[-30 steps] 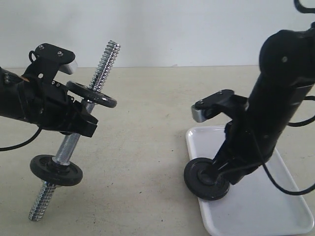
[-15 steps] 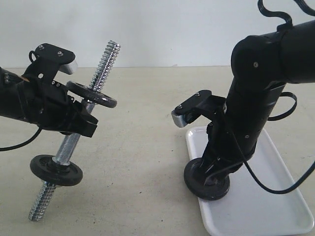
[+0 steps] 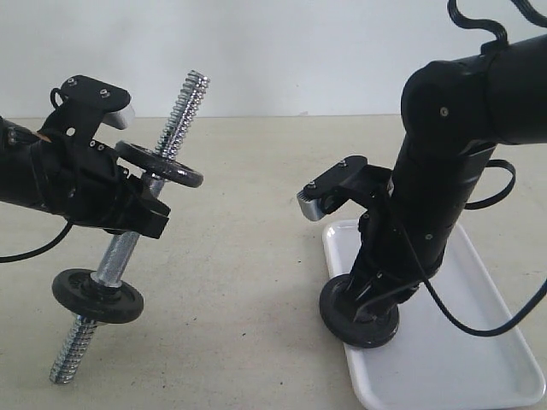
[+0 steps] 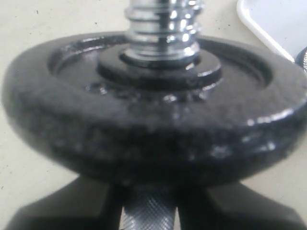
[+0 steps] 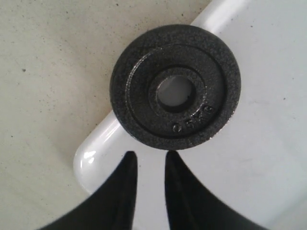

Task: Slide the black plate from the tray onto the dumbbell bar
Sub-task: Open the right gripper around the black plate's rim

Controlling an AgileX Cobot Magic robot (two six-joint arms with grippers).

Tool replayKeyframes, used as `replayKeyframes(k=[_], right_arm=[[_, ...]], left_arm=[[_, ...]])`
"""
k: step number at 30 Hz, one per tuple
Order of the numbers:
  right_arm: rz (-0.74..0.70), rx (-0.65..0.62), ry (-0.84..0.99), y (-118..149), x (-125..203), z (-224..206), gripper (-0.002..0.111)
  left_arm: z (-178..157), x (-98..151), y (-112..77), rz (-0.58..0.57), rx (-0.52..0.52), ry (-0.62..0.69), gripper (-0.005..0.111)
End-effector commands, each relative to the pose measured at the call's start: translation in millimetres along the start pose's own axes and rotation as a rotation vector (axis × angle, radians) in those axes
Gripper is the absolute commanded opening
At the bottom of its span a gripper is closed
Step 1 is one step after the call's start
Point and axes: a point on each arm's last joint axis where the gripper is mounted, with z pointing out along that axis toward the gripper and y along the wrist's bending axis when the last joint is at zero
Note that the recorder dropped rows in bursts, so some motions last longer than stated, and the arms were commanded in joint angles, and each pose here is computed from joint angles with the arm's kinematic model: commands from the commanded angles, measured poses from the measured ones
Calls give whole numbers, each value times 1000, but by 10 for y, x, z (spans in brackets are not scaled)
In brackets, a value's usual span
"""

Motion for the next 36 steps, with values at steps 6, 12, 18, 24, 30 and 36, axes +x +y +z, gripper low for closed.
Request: replayKeyframes(k=[6,12,18,24,30,36], right_arm=[[-6,34,-104,-19,-99,-25,86],[-6,42,-130,-26,-122,-28,103],[-6,48,-152,-32,-142,-31,103],[-6,49,-154,-33,-144,-31,103],[-8,67,-170,-47,-74,96,103],[-5,84,-214,-50,-25,202,103]], left_arm=[[-208,-245,28,-35,-61,-166,4],[-208,-245,28,-35,-61,-166,4],[-207,-244,26,-35,-59,-164,4],[-207,-243,25,-34,-58,-164,4],[-207,-242,24,-34,-57,-162,4],[-207,-242,24,-34,-57,-162,4]])
